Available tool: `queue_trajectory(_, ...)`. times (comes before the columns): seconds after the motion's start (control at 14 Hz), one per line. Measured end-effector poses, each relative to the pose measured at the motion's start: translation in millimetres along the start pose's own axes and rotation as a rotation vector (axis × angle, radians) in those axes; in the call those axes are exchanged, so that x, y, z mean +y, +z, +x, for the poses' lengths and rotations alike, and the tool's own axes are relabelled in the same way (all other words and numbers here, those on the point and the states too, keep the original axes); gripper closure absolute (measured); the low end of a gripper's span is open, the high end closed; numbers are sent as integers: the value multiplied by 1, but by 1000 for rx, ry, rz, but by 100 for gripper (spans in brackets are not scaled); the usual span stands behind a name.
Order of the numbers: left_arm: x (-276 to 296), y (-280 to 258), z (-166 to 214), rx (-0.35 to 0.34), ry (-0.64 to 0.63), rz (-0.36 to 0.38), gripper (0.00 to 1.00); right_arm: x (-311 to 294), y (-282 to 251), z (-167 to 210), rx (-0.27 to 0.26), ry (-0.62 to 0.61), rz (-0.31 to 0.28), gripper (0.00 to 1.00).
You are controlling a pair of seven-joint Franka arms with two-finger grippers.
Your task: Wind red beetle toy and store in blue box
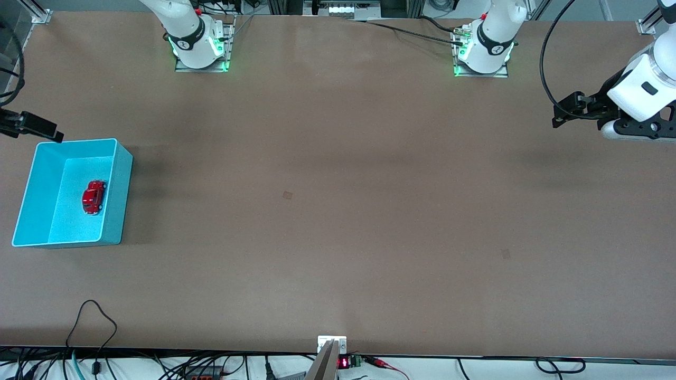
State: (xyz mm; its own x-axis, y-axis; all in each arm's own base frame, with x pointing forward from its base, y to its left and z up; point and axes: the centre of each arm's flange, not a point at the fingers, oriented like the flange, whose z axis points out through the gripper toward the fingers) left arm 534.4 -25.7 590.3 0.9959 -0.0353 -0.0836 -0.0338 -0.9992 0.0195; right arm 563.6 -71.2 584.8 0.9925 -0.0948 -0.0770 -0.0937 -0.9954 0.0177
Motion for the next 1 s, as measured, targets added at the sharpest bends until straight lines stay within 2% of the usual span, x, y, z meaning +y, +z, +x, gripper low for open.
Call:
queue_trajectory(0.36, 0, 0, 0, 0, 0, 0, 0, 5, 6, -9, 33, 1, 4, 0)
queue_trajectory(1.0, 0, 0, 0, 0, 0, 0, 0, 4, 10, -21, 44, -23, 9, 0)
